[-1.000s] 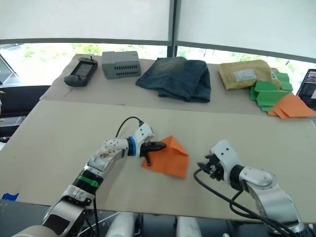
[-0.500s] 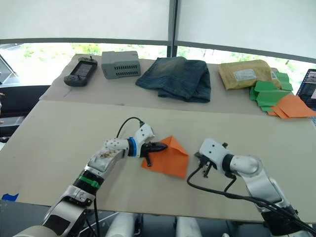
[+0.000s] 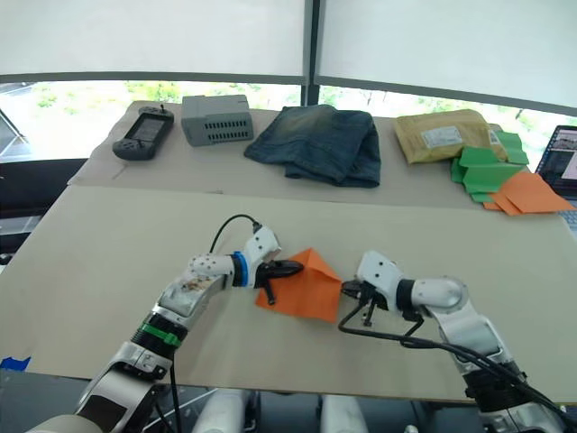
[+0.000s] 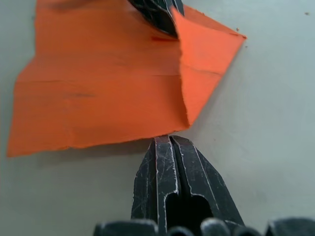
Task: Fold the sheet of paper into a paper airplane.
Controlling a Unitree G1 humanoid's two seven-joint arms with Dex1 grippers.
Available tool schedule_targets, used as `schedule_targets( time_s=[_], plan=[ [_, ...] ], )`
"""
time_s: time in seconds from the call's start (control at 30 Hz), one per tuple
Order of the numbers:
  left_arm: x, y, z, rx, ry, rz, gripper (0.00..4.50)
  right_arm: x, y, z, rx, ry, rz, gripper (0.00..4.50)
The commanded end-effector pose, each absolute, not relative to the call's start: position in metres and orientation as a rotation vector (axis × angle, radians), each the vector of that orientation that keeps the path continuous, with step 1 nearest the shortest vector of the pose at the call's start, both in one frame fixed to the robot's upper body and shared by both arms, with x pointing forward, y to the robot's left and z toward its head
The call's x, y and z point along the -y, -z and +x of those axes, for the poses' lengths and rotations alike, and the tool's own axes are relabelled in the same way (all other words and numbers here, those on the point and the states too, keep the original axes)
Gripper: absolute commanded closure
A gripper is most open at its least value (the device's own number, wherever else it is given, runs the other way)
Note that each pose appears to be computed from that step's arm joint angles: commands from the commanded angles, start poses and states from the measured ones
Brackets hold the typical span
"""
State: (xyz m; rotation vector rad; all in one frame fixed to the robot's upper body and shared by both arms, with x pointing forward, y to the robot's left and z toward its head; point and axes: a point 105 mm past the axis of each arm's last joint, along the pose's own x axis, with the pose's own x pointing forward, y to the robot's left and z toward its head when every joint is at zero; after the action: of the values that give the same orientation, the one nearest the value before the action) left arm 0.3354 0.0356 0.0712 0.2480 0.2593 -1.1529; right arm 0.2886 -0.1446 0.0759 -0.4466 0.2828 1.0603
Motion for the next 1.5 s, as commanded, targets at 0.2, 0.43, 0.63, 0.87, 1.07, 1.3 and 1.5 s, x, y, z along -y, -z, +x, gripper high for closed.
schedule_targets(
  time_s=[0.2, 0.43, 0.63, 0.87, 1.07, 1.3, 1.5],
  plan=[
    [-0.044, -0.069, 0.335, -0.277, 1.122, 0.257, 4.5, 0.132, -0.106, 0.297, -0.134, -1.067, -0.31, 4.49],
    [-0.049, -0.07, 0.335, -0.275, 1.103, 0.262, 4.5, 0.12, -0.108, 0.305, -0.122, -1.076, -0.284, 4.49],
    [-0.073, -0.071, 0.35, -0.312, 0.976, 0.317, 4.5, 0.121, -0.099, 0.309, -0.15, -1.069, -0.292, 4.49],
    [-0.06, -0.101, 0.364, -0.215, 0.924, 0.127, 4.5, 0.12, -0.097, 0.31, -0.153, -1.061, -0.288, 4.49],
    [-0.04, -0.116, 0.357, -0.163, 1.011, 0.044, 4.5, 0.118, -0.096, 0.309, -0.154, -1.061, -0.293, 4.49],
    [-0.024, -0.105, 0.336, -0.205, 1.138, 0.065, 4.5, 0.118, -0.096, 0.309, -0.155, -1.061, -0.301, 4.49],
    [-0.018, -0.09, 0.334, -0.272, 1.152, 0.115, 4.5, 0.113, -0.1, 0.309, -0.142, -1.066, -0.289, 4.49]
  ],
)
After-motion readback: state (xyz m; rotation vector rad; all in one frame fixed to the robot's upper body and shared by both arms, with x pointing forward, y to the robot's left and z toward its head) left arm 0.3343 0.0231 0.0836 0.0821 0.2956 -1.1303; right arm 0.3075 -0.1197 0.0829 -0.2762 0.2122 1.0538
